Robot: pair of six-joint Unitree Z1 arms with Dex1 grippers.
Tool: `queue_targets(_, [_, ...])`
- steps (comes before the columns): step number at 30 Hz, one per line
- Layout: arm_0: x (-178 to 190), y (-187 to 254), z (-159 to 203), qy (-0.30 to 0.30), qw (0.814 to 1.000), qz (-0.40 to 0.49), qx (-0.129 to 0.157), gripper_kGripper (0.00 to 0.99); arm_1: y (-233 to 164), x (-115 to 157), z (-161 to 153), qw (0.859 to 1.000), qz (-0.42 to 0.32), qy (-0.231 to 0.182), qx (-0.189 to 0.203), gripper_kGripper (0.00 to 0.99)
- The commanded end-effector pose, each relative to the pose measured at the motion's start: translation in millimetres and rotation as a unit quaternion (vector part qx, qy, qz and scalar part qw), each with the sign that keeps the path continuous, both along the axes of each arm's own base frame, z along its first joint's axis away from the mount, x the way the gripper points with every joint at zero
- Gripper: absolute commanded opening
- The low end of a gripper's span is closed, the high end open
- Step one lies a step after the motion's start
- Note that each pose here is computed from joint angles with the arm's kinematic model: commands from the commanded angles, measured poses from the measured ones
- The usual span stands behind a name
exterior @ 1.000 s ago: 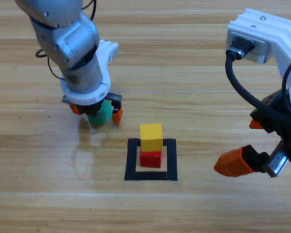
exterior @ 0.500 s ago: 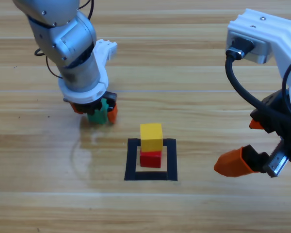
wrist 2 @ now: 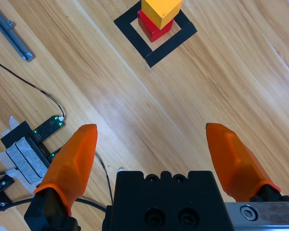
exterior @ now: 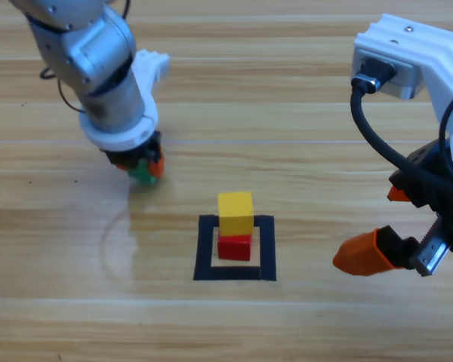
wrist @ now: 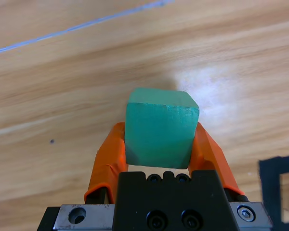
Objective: Stack the blocks in the rectangular block: red at the bottom, yellow in the middle, green on top
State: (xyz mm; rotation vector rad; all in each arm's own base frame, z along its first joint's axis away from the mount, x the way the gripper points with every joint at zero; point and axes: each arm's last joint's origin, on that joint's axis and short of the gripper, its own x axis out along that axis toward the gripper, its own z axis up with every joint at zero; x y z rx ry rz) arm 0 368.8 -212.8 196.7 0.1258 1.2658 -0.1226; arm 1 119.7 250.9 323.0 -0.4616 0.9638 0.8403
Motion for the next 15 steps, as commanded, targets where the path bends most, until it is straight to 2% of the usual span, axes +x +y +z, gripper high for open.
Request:
queue_targets(1, [-47.4,-4.2,97.2,-0.076,0.996,0.006,-0.053,0.063,4.5,-5.5,-1.7,1.0,0.016,0.007,0.009,0.99])
queue_targets(4, [-80.0,-16.7,145.0,-0.098,0.991,-0.015,-0.087,0.061,4.0,-5.7,-1.7,1.0,0.016,0.007,0.009,0.99])
queue_targets(6, [-99.4,-30.5,163.3,-0.095,0.989,-0.044,-0.1,0.063,3.9,-5.9,-1.2,1.0,0.017,0.006,0.011,0.99])
queue_targets(8, [-110.8,-46.3,172.6,-0.087,0.989,-0.069,-0.102,0.061,3.2,-6.1,-0.4,1.0,0.016,0.005,0.012,0.99])
queue_targets(11, [-132.7,-83.5,179.6,-0.065,0.987,-0.117,-0.091,0.035,2.5,-6.5,0.4,1.0,0.017,0.006,0.013,0.99])
queue_targets(15, [-153.4,-114.3,184.6,-0.055,0.987,-0.13,-0.08,0.035,2.5,-6.5,0.4,1.0,0.017,0.006,0.013,0.99])
